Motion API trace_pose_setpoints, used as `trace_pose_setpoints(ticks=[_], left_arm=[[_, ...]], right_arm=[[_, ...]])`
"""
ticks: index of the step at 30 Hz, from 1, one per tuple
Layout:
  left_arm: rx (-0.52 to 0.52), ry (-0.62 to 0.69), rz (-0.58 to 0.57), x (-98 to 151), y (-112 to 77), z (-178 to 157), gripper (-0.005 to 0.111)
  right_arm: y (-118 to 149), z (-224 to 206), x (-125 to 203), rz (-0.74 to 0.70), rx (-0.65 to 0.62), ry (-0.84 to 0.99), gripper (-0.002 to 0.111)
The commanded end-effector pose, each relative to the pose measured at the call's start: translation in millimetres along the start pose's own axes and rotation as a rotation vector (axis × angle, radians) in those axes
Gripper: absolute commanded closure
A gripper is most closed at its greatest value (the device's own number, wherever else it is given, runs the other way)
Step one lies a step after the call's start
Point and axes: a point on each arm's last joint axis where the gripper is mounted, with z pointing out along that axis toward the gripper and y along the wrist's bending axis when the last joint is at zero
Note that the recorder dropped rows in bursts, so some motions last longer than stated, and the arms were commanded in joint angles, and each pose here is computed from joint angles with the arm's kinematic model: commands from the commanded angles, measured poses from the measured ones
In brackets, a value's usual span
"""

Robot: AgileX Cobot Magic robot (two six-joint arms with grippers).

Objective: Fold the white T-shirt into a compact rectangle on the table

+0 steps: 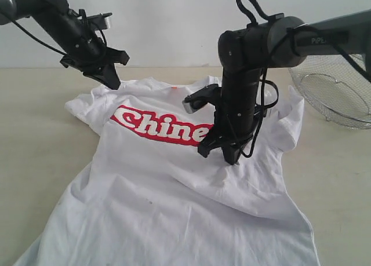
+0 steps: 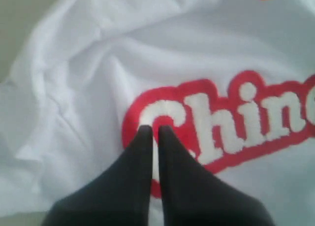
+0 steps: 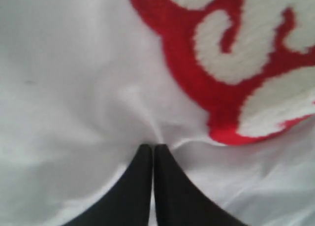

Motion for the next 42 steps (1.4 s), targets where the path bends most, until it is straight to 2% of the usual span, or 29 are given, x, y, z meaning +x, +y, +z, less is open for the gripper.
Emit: trace_pose_setpoints(ticks=[1, 6, 8, 10, 11, 13, 17, 21, 24, 25, 28, 31, 42], left_arm=[[-0.082, 0.068, 0.046, 14, -10.8, -16, 0.102], [-0.154, 0.104, 0.002, 45, 0.9, -19, 0.102], [-0.179, 0.067, -0.046, 61, 9.8, -24, 0.102], [-0.235, -0.039, -0.137, 82, 28.9, -32, 0.102], [-0.257, -0.098, -0.199, 95, 45.2, -31, 0.102], [-0.238, -0.18, -0.301, 103, 63.2, -20, 0.102], [-0.225, -0.198, -0.309, 105, 76.0, 7, 0.102], [-0.157, -0.159, -0.231, 105, 64.0, 13, 0.102], [-0.006, -0.204, -0.165, 96, 39.2, 18, 0.102], [0.007, -0.233, -0.163, 92, 34.8, 19, 0.102], [-0.032, -0.299, -0.178, 84, 29.8, 22, 0.102], [-0.047, -0.298, -0.184, 84, 30.8, 32, 0.102], [-0.201, -0.362, -0.199, 85, 53.9, 49, 0.102]], right_arm=[[-12, -5, 3, 0.015, 0.035, -0.017, 0.109], [-8, -5, 2, -0.018, -0.001, -0.029, 0.109], [-7, -5, 2, -0.023, -0.011, -0.03, 0.109], [-7, -5, 1, -0.022, -0.01, -0.037, 0.109], [-8, -5, 0, -0.022, -0.004, -0.056, 0.109], [-7, -6, -4, -0.012, -0.011, -0.1, 0.109], [-7, -6, -4, -0.012, -0.013, -0.093, 0.109], [-8, -6, -5, -0.016, -0.009, -0.101, 0.109], [-6, -6, -5, -0.008, -0.024, -0.103, 0.109], [-6, -6, -5, -0.006, -0.027, -0.104, 0.109], [-6, -3, -5, -0.006, -0.03, -0.096, 0.109], [-6, -3, -5, -0.004, -0.035, -0.095, 0.109], [-5, -1, -4, -0.004, -0.039, -0.08, 0.109]])
